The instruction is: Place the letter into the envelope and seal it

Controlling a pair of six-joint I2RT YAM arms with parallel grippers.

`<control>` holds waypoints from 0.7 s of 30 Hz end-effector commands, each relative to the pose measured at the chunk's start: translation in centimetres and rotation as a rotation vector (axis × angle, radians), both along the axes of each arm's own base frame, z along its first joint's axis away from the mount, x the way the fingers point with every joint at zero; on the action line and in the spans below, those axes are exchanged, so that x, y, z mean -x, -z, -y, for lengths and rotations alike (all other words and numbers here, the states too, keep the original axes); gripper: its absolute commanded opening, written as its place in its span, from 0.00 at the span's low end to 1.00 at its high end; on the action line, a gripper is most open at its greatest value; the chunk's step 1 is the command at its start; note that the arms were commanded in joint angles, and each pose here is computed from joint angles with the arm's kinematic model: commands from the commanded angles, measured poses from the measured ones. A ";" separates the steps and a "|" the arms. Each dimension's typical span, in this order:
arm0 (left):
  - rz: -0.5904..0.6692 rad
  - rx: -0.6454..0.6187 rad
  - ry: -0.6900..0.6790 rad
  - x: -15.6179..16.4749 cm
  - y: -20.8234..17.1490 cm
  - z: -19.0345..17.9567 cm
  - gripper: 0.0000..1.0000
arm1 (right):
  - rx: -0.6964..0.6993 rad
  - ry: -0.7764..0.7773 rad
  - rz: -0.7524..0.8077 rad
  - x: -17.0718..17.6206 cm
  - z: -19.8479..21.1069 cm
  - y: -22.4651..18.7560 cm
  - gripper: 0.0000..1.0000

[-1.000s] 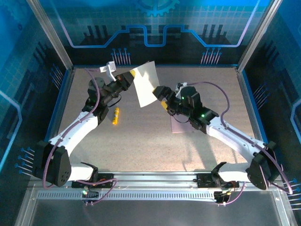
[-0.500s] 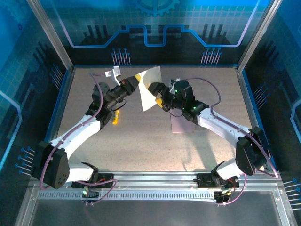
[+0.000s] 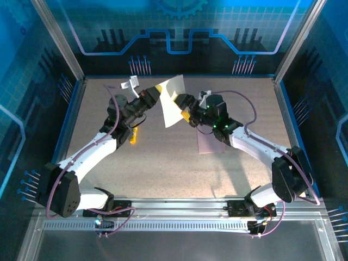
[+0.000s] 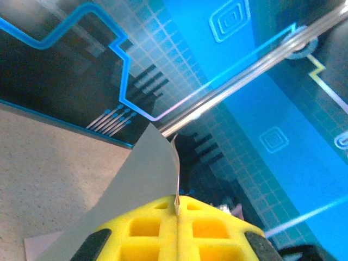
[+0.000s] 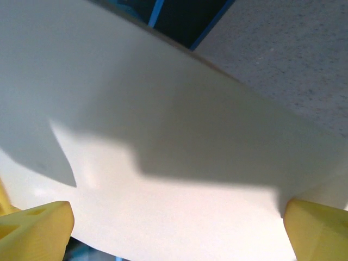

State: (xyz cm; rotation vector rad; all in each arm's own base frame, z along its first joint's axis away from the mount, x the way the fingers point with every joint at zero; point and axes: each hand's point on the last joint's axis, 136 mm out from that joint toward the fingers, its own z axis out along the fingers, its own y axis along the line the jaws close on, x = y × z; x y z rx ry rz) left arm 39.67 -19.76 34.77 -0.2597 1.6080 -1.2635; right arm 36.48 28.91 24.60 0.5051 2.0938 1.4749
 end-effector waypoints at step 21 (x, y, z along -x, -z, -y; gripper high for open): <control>-0.120 0.181 -0.242 -4.2 -1.9 -3.5 0.00 | -0.247 -0.042 0.190 -0.5 -1.9 -1.5 1.00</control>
